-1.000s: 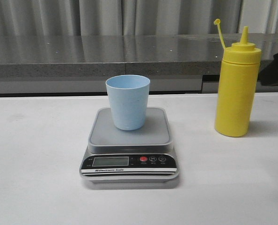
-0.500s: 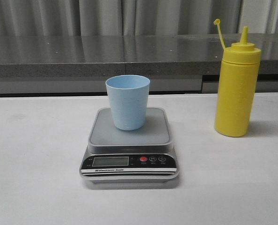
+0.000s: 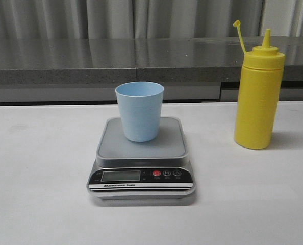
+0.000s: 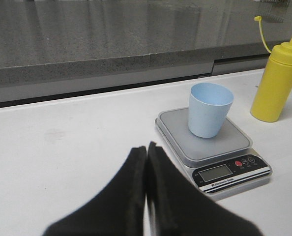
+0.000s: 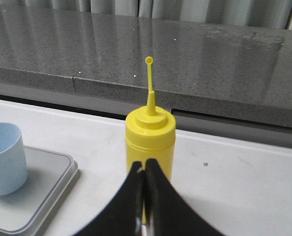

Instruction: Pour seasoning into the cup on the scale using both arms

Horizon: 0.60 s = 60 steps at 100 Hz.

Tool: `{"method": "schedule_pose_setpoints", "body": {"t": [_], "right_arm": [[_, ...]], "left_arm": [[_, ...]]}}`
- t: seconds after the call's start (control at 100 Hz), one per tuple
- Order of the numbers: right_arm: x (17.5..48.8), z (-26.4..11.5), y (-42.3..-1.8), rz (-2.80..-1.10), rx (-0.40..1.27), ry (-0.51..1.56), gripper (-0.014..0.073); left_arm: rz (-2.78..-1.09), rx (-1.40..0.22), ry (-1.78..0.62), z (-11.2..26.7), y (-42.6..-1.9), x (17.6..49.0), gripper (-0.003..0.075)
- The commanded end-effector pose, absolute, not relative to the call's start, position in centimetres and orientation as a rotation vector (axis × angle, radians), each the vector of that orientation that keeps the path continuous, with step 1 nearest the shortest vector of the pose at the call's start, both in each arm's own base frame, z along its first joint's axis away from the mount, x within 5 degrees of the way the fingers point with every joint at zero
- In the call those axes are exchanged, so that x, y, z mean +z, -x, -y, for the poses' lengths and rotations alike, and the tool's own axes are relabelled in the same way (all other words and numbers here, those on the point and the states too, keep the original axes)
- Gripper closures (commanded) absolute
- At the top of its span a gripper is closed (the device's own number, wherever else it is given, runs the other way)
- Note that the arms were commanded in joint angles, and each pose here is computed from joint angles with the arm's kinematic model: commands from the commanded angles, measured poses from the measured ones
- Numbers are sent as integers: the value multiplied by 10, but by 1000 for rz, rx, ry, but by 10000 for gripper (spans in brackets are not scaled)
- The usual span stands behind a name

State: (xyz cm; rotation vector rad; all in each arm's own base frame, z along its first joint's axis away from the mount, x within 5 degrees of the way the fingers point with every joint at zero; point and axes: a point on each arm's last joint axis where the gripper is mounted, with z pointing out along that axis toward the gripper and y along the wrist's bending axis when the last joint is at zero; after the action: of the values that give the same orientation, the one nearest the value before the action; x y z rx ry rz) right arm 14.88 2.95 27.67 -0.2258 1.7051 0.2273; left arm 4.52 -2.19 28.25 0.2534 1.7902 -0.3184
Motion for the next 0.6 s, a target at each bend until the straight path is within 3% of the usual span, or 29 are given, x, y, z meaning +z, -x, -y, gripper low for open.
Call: {"method": "schedule_pose_setpoints", "body": {"t": [0.0,0.19,0.59], "right_arm": [[290,-32,-149,-1638,287,207,664],[301,-35,-142,-1539,353,204,664],[323,-15,-123,-1312,92,124,664]], "left_arm": [[-1699,-340,-212,21,-46,298,741],[-1699,-340,-212,21,-46,298,741],[-1699,-340,-212,21,-46,298,741]]}}
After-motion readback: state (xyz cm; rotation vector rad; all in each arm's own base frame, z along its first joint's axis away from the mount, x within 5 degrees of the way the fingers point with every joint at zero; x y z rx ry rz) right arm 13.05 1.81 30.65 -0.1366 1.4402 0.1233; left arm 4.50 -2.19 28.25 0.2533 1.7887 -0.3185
